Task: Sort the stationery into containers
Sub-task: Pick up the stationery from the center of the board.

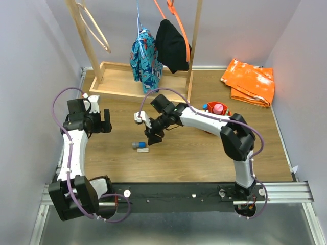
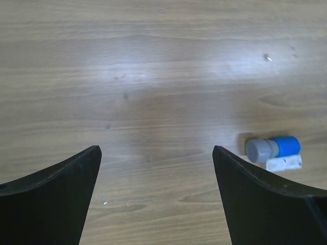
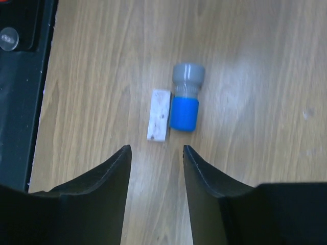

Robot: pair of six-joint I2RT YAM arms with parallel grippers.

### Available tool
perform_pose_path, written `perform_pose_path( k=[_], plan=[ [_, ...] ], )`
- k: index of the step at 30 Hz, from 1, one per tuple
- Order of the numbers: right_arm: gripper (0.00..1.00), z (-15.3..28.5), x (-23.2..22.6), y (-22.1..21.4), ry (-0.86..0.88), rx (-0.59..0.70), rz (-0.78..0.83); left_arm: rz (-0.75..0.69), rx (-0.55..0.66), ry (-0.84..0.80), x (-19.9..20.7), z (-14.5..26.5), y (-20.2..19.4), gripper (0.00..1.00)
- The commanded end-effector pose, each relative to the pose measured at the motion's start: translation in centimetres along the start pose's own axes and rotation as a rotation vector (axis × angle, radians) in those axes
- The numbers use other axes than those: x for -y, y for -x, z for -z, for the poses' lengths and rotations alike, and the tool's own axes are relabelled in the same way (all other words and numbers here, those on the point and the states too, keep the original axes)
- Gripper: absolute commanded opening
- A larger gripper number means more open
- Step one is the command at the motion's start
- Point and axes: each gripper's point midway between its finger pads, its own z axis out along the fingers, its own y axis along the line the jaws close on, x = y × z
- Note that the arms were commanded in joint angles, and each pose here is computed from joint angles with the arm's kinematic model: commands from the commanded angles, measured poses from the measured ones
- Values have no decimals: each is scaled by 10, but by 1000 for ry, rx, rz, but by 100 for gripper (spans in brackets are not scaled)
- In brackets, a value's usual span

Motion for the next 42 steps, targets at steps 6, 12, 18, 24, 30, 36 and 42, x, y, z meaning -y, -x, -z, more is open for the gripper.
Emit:
perform_pose_path(
  k=[6, 12, 18, 24, 30, 36, 42],
  plan=[
    [27, -53, -17, 25, 171, 19, 75, 103, 37, 104, -23, 12, -2, 99],
    [14, -71, -21, 17, 229, -6, 57, 109, 11, 90, -23, 6, -5, 99],
    [22, -82, -30, 9, 271, -27, 61, 116, 6, 76, -23, 1, -3, 99],
    [27, -91, -33, -8, 267, -84, 66, 121, 0, 62, -23, -5, -2, 99],
    [49, -92, -29, -17, 223, -96, 77, 120, 1, 43, -21, -7, -2, 99],
    [50, -91, -20, -18, 173, -108, 96, 125, 2, 19, -18, -12, 0, 99],
    [50, -87, -13, -16, 120, -107, 122, 126, 0, -7, -15, -14, 0, 99]
  ],
)
